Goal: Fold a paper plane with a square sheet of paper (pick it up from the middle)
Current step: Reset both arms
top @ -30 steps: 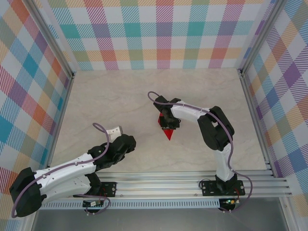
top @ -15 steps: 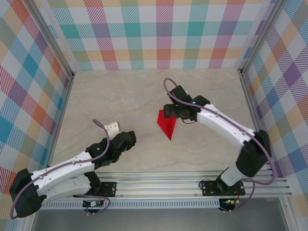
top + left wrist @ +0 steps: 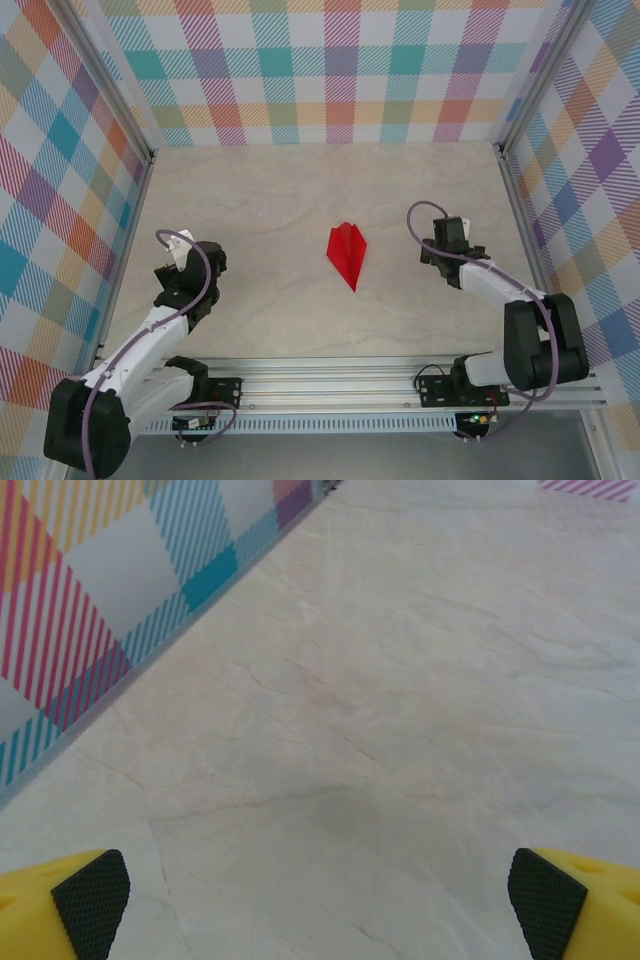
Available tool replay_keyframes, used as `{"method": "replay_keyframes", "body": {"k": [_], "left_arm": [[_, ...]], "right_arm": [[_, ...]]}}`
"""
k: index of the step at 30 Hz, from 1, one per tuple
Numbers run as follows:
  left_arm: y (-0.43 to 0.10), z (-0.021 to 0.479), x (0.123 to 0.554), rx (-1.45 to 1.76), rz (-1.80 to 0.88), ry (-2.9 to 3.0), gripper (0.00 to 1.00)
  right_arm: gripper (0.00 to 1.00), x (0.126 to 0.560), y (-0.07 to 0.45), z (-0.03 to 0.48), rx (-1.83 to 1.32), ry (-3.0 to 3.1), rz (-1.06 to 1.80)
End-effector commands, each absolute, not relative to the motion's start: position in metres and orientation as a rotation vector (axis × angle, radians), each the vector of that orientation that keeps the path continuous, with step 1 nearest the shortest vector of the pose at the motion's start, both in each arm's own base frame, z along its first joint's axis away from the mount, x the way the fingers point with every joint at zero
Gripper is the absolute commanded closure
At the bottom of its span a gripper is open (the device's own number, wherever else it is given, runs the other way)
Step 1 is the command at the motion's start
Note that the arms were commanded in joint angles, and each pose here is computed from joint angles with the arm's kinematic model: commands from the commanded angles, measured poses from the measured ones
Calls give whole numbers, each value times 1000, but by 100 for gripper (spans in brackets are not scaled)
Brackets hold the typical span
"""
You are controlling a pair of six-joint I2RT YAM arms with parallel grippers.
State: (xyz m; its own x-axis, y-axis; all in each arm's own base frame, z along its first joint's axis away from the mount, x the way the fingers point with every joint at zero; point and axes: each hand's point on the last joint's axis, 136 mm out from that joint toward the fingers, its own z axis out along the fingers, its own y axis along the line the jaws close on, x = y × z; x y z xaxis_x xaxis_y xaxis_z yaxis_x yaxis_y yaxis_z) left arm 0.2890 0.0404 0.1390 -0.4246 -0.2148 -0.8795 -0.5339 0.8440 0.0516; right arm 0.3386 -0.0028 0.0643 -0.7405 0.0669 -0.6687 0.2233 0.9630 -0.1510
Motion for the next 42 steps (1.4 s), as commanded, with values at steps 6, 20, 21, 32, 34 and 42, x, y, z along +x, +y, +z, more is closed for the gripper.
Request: {"method": "replay_keyframes", "body": {"k": [6, 20, 21, 32, 34, 42], "left_arm": [[21, 115, 344, -329, 274, 1957, 0], [10, 83, 394, -223, 101, 1932, 0], [10, 82, 393, -224, 103, 1949, 0], [11, 84, 391, -231, 141, 1933, 0], [11, 83, 391, -232, 141, 1934, 0], [11, 83, 391, -231, 141, 1934, 0]], "right_arm": [[0, 390, 49, 99, -90, 2082, 44], [0, 387, 28, 100, -84, 1918, 230], [0, 394, 37, 94, -127, 1931, 256], [0, 397, 19, 91, -14, 1959, 134], [0, 397, 20, 91, -17, 1960, 134], [0, 398, 25, 91, -48, 1968, 159]]}}
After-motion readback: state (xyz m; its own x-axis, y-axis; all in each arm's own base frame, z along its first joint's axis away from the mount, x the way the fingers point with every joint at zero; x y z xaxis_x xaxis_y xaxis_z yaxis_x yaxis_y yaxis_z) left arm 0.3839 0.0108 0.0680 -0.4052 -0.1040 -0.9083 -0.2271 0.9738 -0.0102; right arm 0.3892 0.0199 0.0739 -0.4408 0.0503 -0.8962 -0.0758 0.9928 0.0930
